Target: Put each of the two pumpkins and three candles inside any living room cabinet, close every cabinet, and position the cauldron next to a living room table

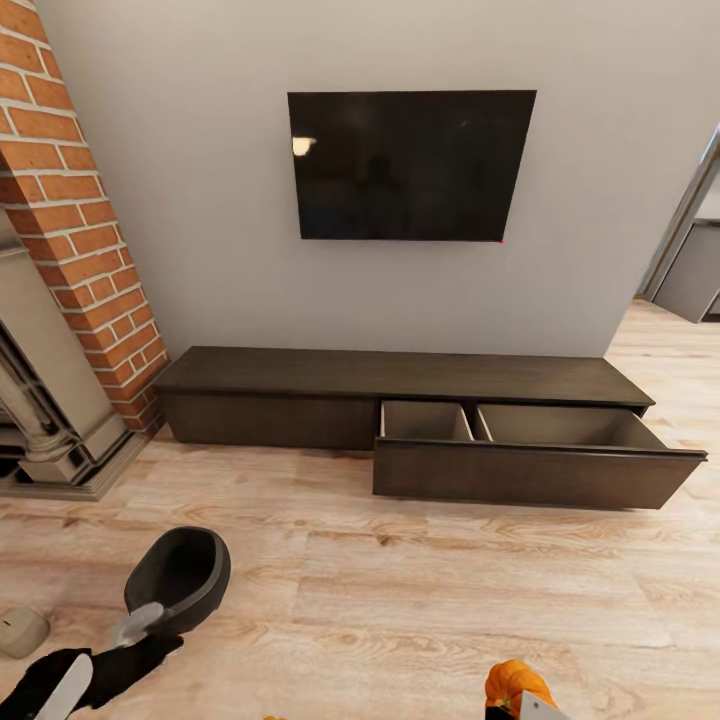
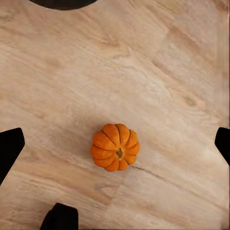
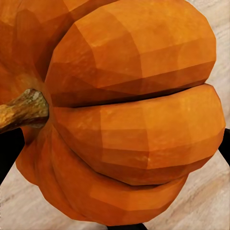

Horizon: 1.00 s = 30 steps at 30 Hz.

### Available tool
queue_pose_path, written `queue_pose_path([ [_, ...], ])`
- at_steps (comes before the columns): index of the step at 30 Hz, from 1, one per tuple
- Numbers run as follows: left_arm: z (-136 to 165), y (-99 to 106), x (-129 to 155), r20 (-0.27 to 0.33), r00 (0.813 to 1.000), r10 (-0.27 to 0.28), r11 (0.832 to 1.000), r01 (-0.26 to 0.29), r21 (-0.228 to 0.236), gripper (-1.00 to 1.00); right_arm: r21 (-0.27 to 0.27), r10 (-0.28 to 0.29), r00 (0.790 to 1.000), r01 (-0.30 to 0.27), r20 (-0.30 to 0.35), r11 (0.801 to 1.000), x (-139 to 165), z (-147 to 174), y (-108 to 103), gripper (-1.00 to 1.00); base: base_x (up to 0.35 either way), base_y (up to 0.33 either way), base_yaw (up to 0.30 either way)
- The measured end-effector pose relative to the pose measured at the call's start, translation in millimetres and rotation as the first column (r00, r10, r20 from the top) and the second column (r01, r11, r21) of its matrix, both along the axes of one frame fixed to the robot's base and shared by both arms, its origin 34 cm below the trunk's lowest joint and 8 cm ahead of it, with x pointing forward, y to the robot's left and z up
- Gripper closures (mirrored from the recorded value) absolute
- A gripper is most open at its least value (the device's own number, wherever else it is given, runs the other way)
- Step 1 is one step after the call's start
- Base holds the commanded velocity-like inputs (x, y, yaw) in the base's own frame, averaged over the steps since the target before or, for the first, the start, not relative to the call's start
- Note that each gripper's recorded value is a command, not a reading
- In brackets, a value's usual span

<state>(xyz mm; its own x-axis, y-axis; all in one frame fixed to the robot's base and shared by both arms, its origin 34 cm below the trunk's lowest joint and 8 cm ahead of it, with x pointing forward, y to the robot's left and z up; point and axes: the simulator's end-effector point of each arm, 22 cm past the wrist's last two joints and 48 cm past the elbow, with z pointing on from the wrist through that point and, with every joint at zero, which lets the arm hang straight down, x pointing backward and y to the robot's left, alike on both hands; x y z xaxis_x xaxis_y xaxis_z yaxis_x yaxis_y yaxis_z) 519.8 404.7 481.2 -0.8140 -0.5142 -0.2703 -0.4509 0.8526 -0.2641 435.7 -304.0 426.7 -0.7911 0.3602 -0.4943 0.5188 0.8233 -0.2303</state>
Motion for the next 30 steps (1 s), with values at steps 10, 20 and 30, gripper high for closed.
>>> queue_pose_path([
  [10,63.1,19.0,28.2,0.078,0.997,-0.016,0.979,0.032,-0.203,-1.0,-0.002,-0.001,1.0,0.001,0.001,1.0,0.3,0.3,-1.8,1.0,0.0,0.0,0.0],
  [20,57.1,22.1,29.6,0.087,0.996,-0.004,0.98,0.021,-0.199,-1.0,0.001,-0.001,1.0,0.001,0.0,1.0,-0.8,-7.6,0.0,1.0,0.0,0.0,0.0],
  [30,36.9,27.4,32.3,0.121,0.993,-0.002,0.985,0.023,-0.17,-1.0,0.005,0.001,1.0,-0.001,0.006,1.0,-1.2,-26.4,1.9,1.0,0.0,0.0,0.0],
])
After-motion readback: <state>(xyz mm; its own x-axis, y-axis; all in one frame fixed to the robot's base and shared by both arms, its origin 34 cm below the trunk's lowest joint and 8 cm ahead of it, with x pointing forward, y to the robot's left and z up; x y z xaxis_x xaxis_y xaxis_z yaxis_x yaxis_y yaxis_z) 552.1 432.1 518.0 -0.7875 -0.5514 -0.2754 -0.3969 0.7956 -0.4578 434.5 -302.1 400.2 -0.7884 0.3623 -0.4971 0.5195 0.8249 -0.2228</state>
